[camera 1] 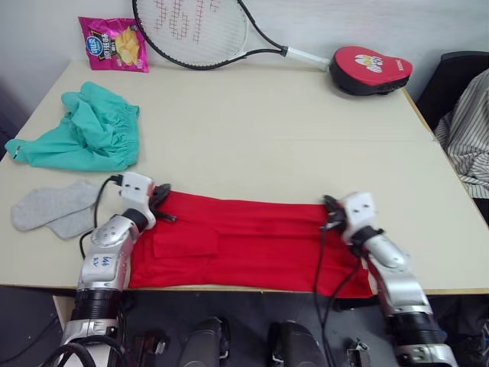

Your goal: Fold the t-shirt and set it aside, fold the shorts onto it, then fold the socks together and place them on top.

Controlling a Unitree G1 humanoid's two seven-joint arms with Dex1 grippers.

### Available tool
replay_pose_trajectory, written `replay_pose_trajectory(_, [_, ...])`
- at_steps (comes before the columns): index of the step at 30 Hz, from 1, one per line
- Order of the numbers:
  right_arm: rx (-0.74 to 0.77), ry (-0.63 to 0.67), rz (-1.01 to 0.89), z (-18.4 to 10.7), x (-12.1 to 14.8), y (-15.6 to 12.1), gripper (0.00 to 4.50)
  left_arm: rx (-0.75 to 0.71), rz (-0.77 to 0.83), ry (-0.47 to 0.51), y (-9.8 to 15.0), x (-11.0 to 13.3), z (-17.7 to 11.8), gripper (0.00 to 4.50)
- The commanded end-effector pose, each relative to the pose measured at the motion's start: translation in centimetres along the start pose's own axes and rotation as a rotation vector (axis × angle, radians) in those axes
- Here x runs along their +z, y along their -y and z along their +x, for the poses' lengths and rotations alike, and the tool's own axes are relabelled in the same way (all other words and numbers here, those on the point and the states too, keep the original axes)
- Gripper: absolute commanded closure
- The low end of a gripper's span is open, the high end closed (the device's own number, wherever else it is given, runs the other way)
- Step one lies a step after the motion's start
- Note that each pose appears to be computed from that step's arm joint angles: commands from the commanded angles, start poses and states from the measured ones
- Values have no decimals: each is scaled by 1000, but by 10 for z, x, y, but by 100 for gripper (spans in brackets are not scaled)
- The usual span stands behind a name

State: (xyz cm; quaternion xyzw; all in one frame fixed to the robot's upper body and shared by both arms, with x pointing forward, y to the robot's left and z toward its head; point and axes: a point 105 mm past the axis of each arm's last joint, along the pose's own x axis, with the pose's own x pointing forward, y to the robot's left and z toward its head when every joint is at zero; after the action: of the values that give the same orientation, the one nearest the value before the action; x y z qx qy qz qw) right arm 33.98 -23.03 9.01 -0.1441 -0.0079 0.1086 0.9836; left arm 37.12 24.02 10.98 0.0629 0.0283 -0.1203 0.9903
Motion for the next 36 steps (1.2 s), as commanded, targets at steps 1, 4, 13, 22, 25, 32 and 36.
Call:
replay_pose_trajectory(1, [-60,-18,36,-14,-12,21,448,10,-43,56,-12,6,-2,450])
replay_pose_trajectory(4, [-35,58,142,-21,1,31,448,-102,-44,143,-6,25,-8,450])
replay_pose_trajectory(13, [553,-7,146,-40,57,30,285,-711,79,201,35,71,-80,357])
replay_pose_trajectory(22, [804,-296,-74,-14,41,51,0,-988,106,157,83,70,-111,70])
replay_pose_trajectory(25, [880,-342,-93,-3,39,45,0,-1027,105,186,95,68,-114,2])
replay_pose_trajectory(32, [962,-366,-50,25,39,21,0,-1028,75,220,110,66,-116,2])
replay_pose_trajectory(36, [1065,-469,2,19,30,7,37,-1027,72,214,113,64,-119,0])
